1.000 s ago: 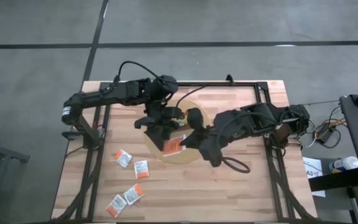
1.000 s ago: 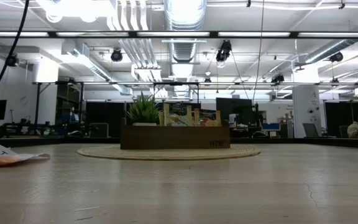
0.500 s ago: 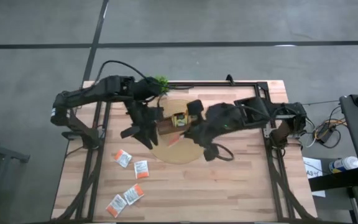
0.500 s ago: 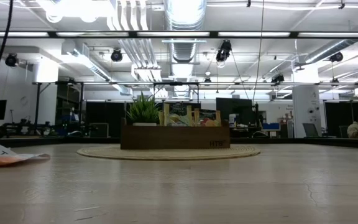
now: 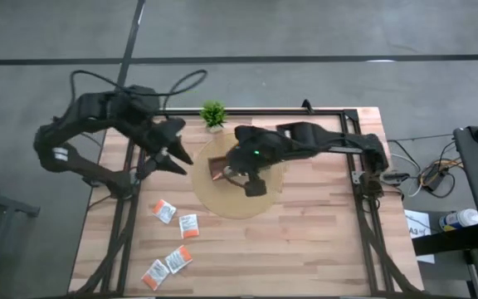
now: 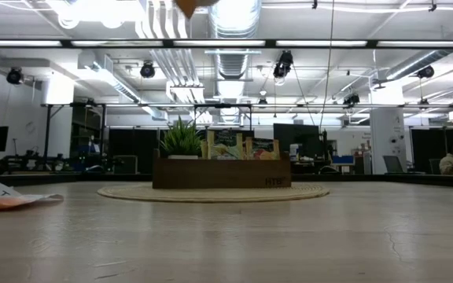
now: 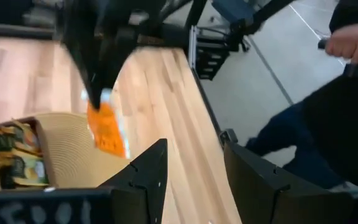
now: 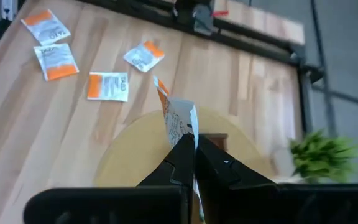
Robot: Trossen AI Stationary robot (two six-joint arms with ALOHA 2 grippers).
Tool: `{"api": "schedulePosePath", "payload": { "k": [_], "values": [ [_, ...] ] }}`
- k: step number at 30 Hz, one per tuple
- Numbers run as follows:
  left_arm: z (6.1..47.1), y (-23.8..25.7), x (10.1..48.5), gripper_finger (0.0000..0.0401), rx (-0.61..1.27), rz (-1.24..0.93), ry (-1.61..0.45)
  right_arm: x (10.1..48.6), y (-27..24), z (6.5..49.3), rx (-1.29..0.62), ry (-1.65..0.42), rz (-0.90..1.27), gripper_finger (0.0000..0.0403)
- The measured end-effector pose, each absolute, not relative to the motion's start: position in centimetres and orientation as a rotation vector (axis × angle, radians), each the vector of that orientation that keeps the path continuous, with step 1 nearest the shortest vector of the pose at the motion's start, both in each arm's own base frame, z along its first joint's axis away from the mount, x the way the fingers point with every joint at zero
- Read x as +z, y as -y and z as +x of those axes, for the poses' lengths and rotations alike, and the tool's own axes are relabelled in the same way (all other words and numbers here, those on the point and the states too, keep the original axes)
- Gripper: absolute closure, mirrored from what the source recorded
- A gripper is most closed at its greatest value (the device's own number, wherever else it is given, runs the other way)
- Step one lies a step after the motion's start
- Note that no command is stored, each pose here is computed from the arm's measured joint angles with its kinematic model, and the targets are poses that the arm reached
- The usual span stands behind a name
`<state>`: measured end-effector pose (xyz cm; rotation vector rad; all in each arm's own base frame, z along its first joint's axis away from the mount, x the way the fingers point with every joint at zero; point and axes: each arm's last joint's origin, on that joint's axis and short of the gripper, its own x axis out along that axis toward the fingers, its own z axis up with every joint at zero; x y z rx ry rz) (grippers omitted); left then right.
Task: Pick & Place Tea
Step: Put the white tea bag into the left section of the wooden organizer
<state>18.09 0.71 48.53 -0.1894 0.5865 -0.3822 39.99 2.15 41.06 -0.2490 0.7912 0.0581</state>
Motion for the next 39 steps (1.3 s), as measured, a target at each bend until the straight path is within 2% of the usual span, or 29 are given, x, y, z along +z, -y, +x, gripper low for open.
{"api": "schedulePosePath", "payload": {
  "k": [9, 17, 26, 33, 39],
  "values": [
    [16.0, -0.7, 48.9, 0.0250, -0.290, -0.150, -0.552, 36.7, 1.6, 43.2, 0.038, -0.902, -0.126, 0.0395],
    [15.5, -0.9, 46.2, 0.0250, -0.212, -0.131, -0.572, 33.4, 4.9, 44.9, -0.001, -0.980, -0.067, 0.0395],
    [14.7, -1.1, 42.8, 0.0250, -0.088, -0.183, -0.489, 30.9, 7.6, 45.7, -0.002, -1.042, -0.018, 0.0395],
    [14.3, -1.3, 41.3, 0.0250, 0.018, -0.229, -0.480, 29.6, 9.3, 45.9, -0.021, -1.072, 0.008, 0.0395],
    [14.5, -1.3, 41.3, 0.0250, 0.028, -0.243, -0.449, 28.2, 10.3, 46.4, -0.028, -1.100, 0.022, 0.0395]
  ]
}}
